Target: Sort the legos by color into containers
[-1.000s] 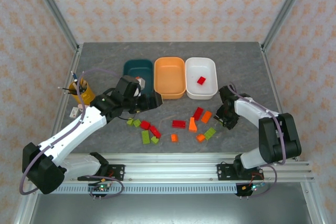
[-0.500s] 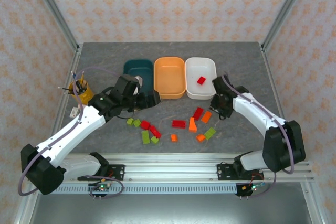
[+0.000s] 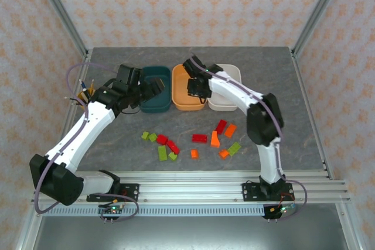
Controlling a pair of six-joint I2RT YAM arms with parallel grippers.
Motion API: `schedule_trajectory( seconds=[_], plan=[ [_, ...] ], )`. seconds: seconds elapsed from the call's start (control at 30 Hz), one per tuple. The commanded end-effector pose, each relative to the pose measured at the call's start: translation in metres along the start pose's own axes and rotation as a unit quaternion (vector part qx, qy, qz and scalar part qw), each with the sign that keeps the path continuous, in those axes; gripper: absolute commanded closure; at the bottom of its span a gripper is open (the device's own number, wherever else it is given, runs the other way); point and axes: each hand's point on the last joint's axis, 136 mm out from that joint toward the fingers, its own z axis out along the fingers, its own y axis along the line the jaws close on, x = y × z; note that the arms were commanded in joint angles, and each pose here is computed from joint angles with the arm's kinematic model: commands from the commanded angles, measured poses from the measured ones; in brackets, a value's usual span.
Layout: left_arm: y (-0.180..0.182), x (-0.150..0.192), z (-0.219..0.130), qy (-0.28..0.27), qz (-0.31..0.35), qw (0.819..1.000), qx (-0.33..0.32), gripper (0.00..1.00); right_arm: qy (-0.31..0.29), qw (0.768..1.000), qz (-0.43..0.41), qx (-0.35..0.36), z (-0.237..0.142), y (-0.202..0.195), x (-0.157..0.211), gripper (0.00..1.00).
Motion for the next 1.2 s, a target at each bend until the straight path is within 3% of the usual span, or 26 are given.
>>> schedule_trajectory(
  seconds=[0.0, 0.27, 0.47, 0.63, 0.9, 1.17],
  plan=[
    [0.002, -0.006, -0.009, -0.011, -0.006, 1.0, -0.012, 0.07, 0.02, 0.999, -0.026, 0.034, 0.018, -0.003, -0.006, 0.67],
    [0.023, 0.01, -0.015, -0.002, -0.012, 0.999, -0.031, 0.07, 0.054, 0.998, -0.017, 0.041, 0.07, 0.004, -0.014, 0.6],
    [0.037, 0.017, -0.023, 0.0, -0.009, 0.999, -0.049, 0.07, 0.043, 0.999, -0.024, 0.024, 0.054, 0.014, -0.025, 0.36],
    [0.047, 0.023, -0.028, 0.005, -0.004, 0.998, -0.066, 0.07, -0.002, 1.0, -0.024, -0.004, 0.006, 0.024, -0.046, 0.34],
    [0.07, 0.037, -0.035, 0.022, -0.006, 0.994, -0.106, 0.08, -0.106, 0.992, -0.034, -0.059, -0.106, 0.027, -0.074, 0.35],
    [0.096, 0.058, -0.039, 0.047, 0.0, 0.989, -0.141, 0.09, -0.161, 0.975, -0.062, -0.141, -0.184, 0.016, -0.034, 0.35]
  ],
)
